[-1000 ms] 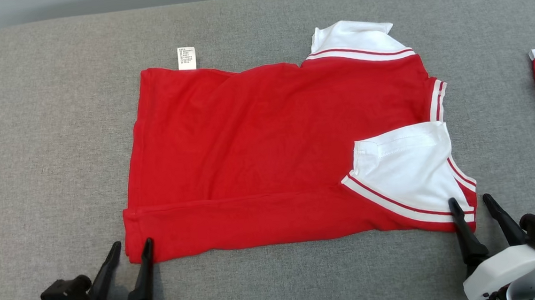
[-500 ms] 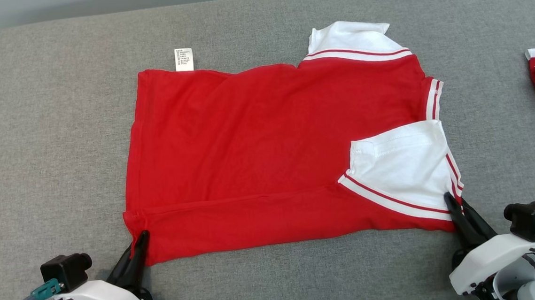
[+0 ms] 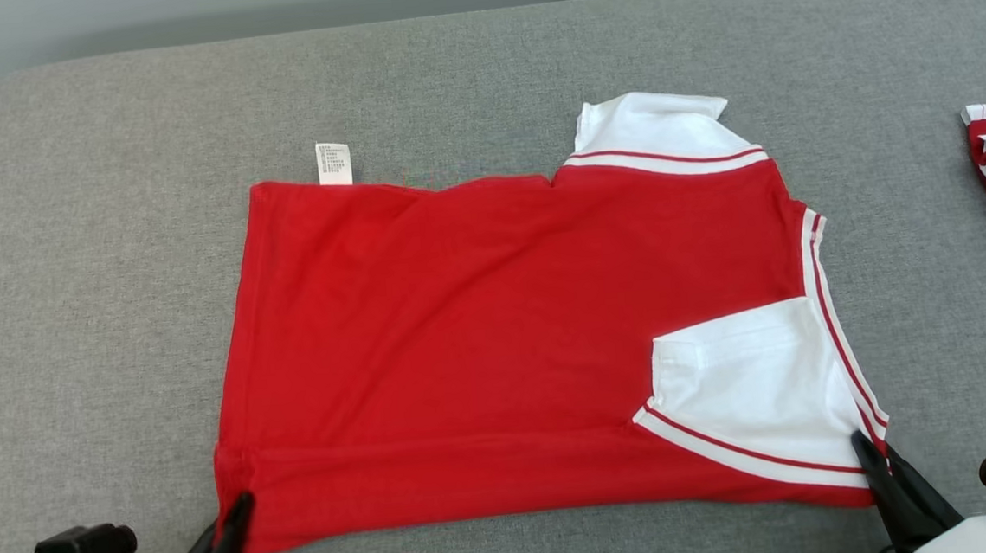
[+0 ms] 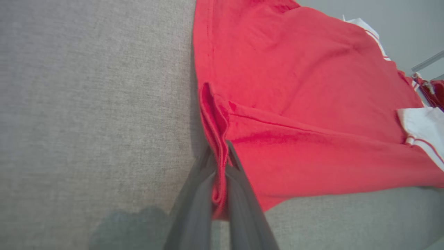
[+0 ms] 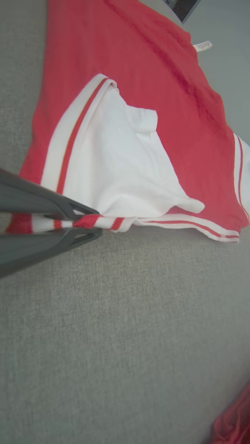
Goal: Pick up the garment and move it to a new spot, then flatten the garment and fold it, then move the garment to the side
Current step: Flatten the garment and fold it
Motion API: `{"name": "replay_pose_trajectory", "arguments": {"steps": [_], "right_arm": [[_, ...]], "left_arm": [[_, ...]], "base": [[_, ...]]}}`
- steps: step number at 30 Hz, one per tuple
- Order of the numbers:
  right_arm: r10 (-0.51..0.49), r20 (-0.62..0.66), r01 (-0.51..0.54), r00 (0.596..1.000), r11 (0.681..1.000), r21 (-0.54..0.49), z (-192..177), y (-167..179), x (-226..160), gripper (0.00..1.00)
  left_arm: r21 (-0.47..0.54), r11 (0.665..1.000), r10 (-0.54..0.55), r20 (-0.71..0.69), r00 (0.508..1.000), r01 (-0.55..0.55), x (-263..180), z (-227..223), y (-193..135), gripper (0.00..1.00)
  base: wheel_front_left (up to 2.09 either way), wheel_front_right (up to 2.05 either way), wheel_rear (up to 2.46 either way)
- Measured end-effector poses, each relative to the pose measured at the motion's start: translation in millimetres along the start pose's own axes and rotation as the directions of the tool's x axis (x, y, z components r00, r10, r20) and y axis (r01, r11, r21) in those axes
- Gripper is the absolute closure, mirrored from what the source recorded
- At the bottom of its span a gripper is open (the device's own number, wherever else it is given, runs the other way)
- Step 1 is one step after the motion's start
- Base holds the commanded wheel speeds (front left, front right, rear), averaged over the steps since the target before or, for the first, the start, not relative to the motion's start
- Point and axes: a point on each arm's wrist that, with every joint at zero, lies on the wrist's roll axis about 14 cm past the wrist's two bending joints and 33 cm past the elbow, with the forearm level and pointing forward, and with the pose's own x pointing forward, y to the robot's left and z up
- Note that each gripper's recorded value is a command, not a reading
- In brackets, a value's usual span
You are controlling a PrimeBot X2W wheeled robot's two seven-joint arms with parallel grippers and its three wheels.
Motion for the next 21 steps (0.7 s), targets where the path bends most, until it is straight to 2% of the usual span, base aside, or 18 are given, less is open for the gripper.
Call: {"name": "replay_pose_trajectory", "arguments": {"steps": [3, 4, 5, 6, 10, 14, 18, 21], "right_arm": [[-0.014, -0.017, 0.014, 1.000, 1.000, -0.002, -3.6, -2.0, -4.5, 1.00], [-0.017, -0.018, 0.017, 1.000, 1.000, 0.002, -4.1, -2.2, -4.5, 0.82], [-0.018, -0.016, 0.018, 1.000, 1.000, 0.004, -3.7, -2.0, -3.7, 0.48], [-0.021, -0.016, 0.021, 1.000, 1.000, -0.006, -3.5, -2.7, -3.2, 0.00], [-0.034, 0.044, 0.035, 0.998, 0.999, -0.030, 12.7, -7.1, 2.1, 0.00], [-0.042, 0.169, 0.054, 0.985, 0.996, -0.069, 45.9, -11.2, 5.3, 0.00], [-0.013, 0.335, 0.058, 0.942, 0.991, -0.124, 92.6, -4.2, 6.3, 0.00], [0.024, 0.426, 0.054, 0.904, 0.984, -0.170, 120.1, 5.7, 3.4, 0.00]], "left_arm": [[-0.015, 1.000, 0.000, -0.045, 0.999, 0.000, -6.4, -9.8, -5.2, 1.00], [-0.017, 1.000, -0.003, -0.044, 0.999, 0.002, -6.7, -9.9, -7.1, 0.90], [-0.013, 1.000, -0.003, -0.044, 0.999, 0.002, -6.3, -9.5, -8.6, 0.15], [-0.007, 1.000, 0.004, -0.032, 0.999, -0.005, -5.7, -7.6, -8.9, 0.00], [0.001, 0.998, 0.061, 0.096, 0.994, -0.061, -2.3, 14.0, -5.6, 0.00], [0.022, 0.996, 0.075, 0.286, 0.955, -0.085, -2.7, 51.4, -6.5, 0.00], [0.091, 0.990, 0.055, 0.445, 0.894, -0.106, -3.7, 94.7, -11.7, 0.00], [0.137, 0.985, 0.020, 0.512, 0.859, -0.105, -5.2, 117.0, -19.4, 0.00]], "base": [[0.00, 0.00, 0.00], [0.00, 0.00, 0.00], [0.00, 0.00, 0.00], [0.00, 0.00, 0.00], [0.00, 0.00, 0.00], [0.00, 0.00, 0.00], [0.00, 0.00, 0.00], [0.00, 0.00, 0.00]]}}
